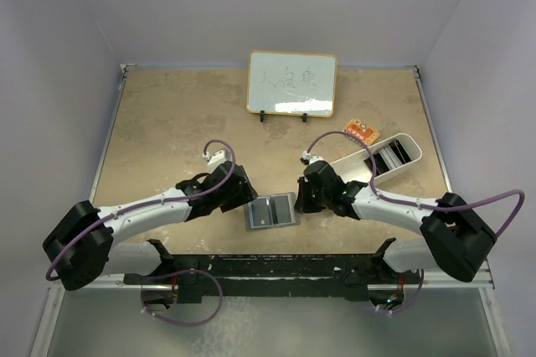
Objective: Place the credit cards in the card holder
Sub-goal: Insert the credit card into the card holder, then close the card holder at the center of the board.
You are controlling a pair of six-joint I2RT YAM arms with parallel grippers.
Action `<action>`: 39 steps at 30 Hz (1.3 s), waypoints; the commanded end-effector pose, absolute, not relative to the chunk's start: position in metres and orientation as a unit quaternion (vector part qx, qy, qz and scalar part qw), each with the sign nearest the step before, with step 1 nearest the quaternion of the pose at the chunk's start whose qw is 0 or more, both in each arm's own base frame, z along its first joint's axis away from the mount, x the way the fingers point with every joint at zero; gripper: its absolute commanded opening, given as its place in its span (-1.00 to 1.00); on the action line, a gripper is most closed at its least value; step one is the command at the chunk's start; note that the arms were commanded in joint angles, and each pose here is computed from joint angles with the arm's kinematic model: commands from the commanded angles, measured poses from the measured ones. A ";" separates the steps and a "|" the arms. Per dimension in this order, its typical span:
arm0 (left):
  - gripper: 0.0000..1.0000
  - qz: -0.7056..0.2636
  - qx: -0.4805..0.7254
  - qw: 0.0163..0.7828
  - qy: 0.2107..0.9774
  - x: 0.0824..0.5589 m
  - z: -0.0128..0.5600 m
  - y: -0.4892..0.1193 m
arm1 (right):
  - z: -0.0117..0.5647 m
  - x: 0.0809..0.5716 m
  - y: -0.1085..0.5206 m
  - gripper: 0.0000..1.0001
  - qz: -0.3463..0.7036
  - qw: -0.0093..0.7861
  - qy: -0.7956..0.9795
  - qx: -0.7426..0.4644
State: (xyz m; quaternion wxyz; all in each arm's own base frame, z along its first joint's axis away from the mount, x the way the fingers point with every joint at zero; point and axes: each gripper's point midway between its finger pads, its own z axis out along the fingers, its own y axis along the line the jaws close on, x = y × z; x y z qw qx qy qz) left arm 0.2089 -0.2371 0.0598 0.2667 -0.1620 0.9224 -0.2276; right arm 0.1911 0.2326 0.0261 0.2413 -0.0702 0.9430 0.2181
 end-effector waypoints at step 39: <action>0.28 -0.305 -0.195 0.217 0.907 0.203 0.037 -0.246 | 0.032 0.186 0.204 -0.39 0.134 0.240 0.954 -0.119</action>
